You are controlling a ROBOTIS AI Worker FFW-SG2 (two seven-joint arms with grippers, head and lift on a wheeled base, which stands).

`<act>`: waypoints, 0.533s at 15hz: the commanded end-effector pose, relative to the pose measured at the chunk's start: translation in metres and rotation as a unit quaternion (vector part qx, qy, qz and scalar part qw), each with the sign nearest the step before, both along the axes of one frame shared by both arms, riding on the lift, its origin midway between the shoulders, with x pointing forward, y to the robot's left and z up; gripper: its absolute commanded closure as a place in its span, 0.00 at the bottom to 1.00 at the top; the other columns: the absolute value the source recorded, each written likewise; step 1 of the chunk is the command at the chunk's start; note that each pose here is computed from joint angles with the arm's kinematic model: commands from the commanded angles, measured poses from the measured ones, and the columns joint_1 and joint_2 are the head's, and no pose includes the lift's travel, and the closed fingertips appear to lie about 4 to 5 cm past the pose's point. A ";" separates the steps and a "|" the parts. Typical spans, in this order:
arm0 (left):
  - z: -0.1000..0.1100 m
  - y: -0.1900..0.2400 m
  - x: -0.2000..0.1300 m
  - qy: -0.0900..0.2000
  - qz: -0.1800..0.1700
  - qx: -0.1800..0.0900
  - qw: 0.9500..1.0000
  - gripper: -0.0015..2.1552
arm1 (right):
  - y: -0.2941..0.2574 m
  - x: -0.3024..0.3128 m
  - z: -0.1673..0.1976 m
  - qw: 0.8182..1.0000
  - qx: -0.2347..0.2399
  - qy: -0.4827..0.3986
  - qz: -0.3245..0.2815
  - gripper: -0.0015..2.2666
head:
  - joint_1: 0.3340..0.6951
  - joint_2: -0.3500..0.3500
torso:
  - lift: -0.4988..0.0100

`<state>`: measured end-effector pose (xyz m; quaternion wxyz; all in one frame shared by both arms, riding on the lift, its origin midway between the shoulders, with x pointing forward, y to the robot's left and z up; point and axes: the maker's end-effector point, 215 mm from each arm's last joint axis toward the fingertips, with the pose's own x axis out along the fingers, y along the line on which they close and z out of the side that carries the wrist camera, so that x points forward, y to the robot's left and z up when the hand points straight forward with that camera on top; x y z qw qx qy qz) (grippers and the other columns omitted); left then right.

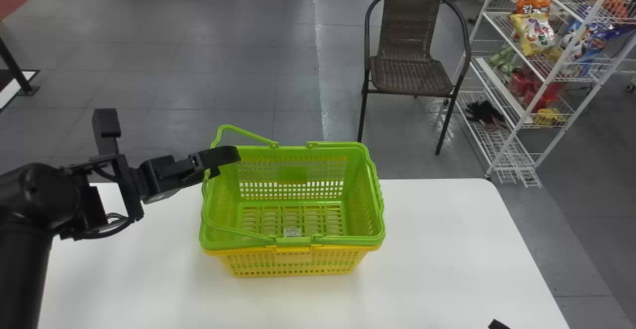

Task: Grasp handle with right gripper to insert into left gripper then lift and swing left to center

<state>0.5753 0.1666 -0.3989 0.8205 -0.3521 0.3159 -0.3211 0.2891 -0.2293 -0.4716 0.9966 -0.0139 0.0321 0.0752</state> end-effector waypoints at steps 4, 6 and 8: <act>0.018 -0.031 -0.012 0.025 -0.053 -0.025 0.998 0.04 | -0.010 0.002 0.002 1.000 -0.003 -0.004 -0.008 0.03 | 1.00 0.35 | 0.98; 0.024 -0.039 -0.016 0.034 -0.069 -0.032 0.997 0.04 | -0.010 0.002 0.002 1.000 -0.003 -0.004 -0.008 0.03 | 1.00 0.32 | 0.98; 0.032 -0.048 -0.018 0.037 -0.083 -0.041 0.995 0.04 | -0.011 0.002 0.001 1.000 -0.004 -0.003 -0.009 0.03 | 1.00 0.29 | 0.98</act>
